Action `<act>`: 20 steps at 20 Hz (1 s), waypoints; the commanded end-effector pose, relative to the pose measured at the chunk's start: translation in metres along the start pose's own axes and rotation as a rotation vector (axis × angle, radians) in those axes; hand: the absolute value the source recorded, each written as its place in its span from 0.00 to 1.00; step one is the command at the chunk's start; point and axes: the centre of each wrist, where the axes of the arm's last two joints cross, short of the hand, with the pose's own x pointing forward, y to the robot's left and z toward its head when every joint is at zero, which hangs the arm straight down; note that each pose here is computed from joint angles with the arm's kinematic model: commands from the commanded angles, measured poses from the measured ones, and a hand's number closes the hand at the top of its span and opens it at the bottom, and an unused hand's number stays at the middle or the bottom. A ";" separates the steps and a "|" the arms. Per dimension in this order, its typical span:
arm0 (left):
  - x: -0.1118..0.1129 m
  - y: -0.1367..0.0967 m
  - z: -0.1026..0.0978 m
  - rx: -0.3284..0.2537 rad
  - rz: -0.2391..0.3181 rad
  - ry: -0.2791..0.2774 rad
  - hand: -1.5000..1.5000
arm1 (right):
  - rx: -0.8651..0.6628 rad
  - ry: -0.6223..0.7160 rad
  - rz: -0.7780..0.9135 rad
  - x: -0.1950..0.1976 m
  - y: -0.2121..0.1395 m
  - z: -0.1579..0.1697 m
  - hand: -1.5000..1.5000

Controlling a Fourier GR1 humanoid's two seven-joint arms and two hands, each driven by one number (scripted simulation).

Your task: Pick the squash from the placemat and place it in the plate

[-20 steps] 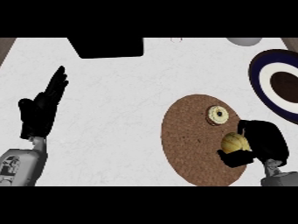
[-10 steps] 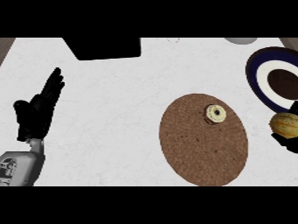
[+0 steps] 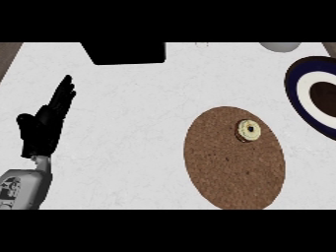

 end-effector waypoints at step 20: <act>0.022 -0.032 -0.022 -0.106 -0.004 -0.047 0.50 | 0.219 -0.117 -0.064 -0.058 0.007 -0.016 1.00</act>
